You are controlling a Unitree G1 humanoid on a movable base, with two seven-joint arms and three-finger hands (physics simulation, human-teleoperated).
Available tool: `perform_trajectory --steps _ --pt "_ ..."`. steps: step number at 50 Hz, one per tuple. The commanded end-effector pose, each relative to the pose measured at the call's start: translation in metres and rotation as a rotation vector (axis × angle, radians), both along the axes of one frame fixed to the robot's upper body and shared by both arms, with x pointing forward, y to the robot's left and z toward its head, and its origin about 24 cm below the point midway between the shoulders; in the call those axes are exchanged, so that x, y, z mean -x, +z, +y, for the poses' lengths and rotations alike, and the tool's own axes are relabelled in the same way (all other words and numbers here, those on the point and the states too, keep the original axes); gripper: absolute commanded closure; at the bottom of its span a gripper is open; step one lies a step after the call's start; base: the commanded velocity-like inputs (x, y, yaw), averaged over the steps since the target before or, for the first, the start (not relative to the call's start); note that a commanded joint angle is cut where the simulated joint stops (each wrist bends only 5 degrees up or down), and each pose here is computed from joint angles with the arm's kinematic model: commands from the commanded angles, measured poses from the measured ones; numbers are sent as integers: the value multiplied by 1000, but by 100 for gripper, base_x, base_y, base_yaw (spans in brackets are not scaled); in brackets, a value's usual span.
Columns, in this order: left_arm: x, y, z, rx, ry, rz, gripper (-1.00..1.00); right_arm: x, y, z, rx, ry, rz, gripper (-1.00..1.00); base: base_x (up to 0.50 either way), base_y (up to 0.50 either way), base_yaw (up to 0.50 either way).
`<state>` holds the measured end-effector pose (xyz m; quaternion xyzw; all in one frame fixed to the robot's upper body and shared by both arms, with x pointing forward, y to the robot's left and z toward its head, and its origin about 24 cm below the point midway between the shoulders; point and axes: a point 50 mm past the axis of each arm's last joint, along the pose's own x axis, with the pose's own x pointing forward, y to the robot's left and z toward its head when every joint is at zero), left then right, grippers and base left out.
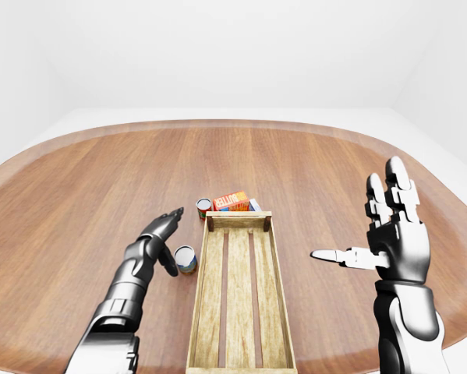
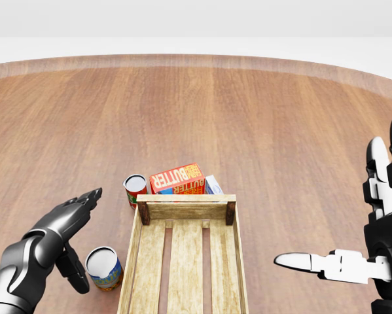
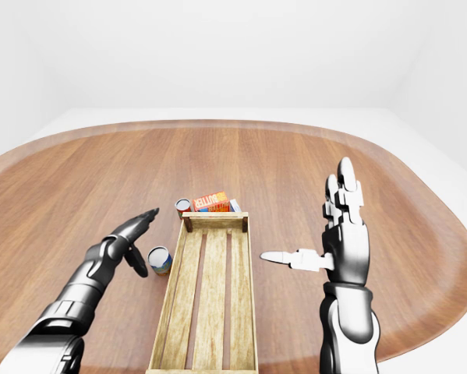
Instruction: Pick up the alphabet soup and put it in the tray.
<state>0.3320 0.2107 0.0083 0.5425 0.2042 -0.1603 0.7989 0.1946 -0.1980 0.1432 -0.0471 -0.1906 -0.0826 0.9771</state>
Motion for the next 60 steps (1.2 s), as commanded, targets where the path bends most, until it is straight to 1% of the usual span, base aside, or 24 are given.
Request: perform_trajectory --steps 1,12,17,26,36,44,53,57,59,60 --pt "-3 -1 -6 -9 -19 10 -100 0 1 1 5 1 -5 -98 0 0 0" --pt "-2 -9 -6 -1 -14 36 -100 0 0 0 6 -2 1 -98 0 0 0" --pt "0 -12 -11 13 -25 47 -100 1 -1 1 12 -2 6 -98 0 0 0" --pt "4 -20 -14 2 -40 64 -100 2 0 1 14 -1 2 -98 0 0 0" --pt "3 -24 -19 13 -47 84 -100 4 -2 0 10 -4 14 -98 0 0 0" --pt "3 -26 -17 7 -36 95 -100 1 -4 0 8 -3 22 -98 0 0 0" --pt "6 -32 -16 12 -20 118 -100 3 -5 -1 3 -6 27 -98 0 0 0" --pt "8 -33 -16 16 -22 125 -100 4 -4 -1 5 -7 23 -98 0 0 0" --pt "13 -38 -16 11 -38 151 -100 4 -4 -1 4 -9 21 -98 0 0 0" --pt "13 -37 -16 14 -38 153 -100 4 -4 -1 6 -11 22 -98 0 0 0"
